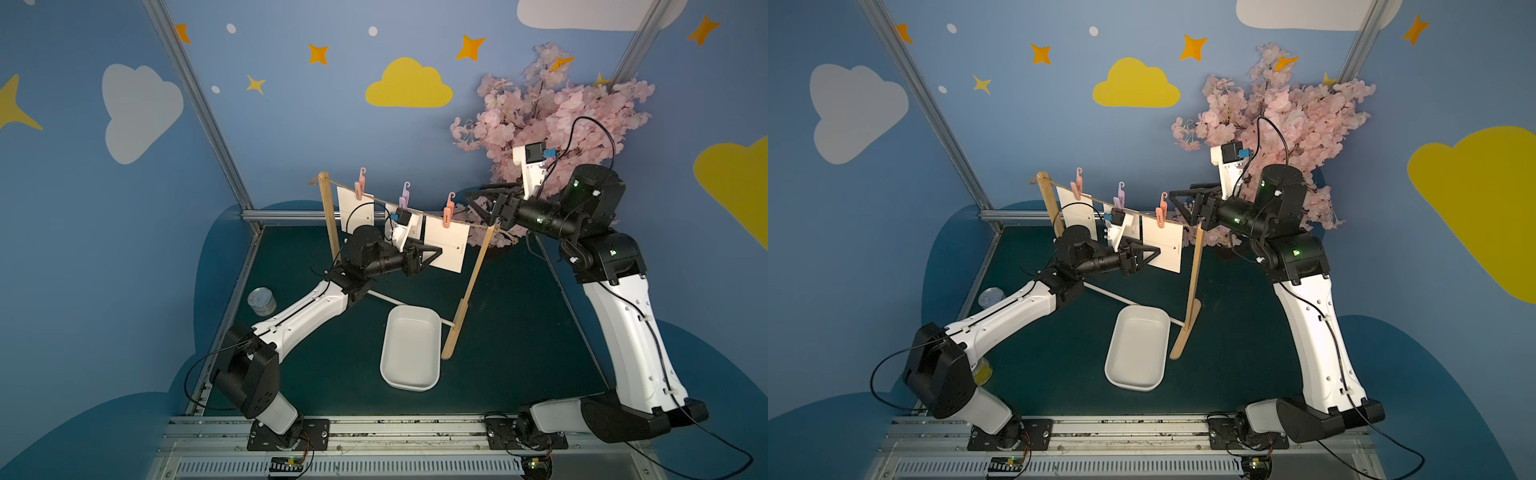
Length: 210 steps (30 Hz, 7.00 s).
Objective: Remove the postcards from the strings
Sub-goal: Pinch the postcard on the clothesline, then remove the clamp from the clothesline.
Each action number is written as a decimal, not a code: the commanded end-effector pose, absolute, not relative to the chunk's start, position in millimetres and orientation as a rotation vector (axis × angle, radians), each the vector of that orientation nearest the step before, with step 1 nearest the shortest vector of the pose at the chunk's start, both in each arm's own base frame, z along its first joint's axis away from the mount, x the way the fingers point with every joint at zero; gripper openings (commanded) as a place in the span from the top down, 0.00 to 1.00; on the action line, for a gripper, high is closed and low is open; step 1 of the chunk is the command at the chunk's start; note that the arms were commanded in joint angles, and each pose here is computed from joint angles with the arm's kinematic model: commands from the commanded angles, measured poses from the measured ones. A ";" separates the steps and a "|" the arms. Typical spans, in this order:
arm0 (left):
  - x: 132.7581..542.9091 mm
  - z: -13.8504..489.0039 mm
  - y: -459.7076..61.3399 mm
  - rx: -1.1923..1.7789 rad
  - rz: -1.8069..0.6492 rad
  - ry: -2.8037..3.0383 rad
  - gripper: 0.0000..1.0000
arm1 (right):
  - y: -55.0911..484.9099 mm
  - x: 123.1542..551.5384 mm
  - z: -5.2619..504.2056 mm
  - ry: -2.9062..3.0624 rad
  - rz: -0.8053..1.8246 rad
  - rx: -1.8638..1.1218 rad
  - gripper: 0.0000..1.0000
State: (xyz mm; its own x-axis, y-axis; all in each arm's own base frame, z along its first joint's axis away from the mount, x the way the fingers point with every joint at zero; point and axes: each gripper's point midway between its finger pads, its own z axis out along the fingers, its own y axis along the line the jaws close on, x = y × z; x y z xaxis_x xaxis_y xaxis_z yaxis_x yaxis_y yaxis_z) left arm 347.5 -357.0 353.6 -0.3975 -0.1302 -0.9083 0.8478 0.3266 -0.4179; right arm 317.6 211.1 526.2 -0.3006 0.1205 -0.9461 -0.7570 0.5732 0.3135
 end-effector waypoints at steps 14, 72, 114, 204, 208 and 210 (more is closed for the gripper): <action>342.3 377.0 -353.0 0.677 -1.276 1.527 0.54 | 224.1 311.2 529.7 1.637 0.974 -0.613 0.26; 329.6 379.4 -352.8 0.795 -1.362 1.542 0.97 | 263.1 316.6 489.8 1.709 1.006 -1.022 0.18; 332.2 382.2 -351.9 0.791 -1.343 1.545 0.97 | 264.5 329.2 482.8 1.733 1.000 -1.021 0.18; 324.0 380.5 -353.6 0.827 -1.391 1.581 0.97 | 272.0 333.4 477.4 1.668 1.205 -1.098 0.55; 323.1 379.6 -353.7 0.826 -1.393 1.583 0.97 | 272.7 333.9 477.8 1.665 1.201 -1.099 0.58; 322.8 380.6 -353.1 0.827 -1.393 1.580 0.97 | 272.5 333.8 479.0 1.662 1.199 -1.097 0.59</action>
State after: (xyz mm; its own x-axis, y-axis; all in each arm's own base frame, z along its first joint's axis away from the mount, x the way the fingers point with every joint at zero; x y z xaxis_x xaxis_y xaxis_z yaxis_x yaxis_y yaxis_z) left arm 324.4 -353.6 372.6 -0.4309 -0.0534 -0.9008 0.8837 0.1771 -0.4332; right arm 333.9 269.3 474.7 -0.3251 -0.1976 -0.9248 -0.9387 0.1858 0.2903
